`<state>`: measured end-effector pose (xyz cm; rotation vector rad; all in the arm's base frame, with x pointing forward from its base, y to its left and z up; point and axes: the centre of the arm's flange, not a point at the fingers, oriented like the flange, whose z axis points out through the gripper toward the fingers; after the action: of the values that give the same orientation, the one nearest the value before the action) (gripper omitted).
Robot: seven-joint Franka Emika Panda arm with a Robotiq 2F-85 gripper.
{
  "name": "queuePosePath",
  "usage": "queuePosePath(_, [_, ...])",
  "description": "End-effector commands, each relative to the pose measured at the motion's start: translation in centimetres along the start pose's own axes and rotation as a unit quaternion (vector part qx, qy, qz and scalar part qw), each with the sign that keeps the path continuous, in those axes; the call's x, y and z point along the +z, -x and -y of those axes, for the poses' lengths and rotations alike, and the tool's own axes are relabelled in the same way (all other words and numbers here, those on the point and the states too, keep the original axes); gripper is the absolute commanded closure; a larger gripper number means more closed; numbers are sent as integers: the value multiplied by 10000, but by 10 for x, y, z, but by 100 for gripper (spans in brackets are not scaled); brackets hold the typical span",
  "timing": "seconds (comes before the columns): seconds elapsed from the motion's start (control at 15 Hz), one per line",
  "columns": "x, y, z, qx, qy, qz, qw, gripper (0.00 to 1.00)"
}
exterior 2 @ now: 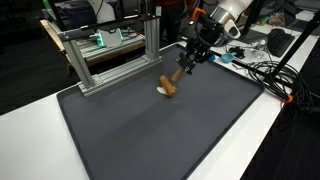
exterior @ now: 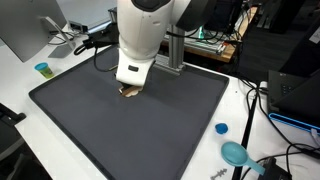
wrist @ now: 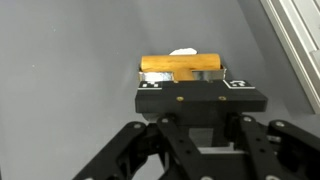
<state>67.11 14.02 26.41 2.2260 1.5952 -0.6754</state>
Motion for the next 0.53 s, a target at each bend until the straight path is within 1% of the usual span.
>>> queuePosePath(0.0, [12,-31,-11,-536,-118,-319,9980,78])
queuePosePath(0.47, [2,-49,3,-1061,-87,-547,9928,78])
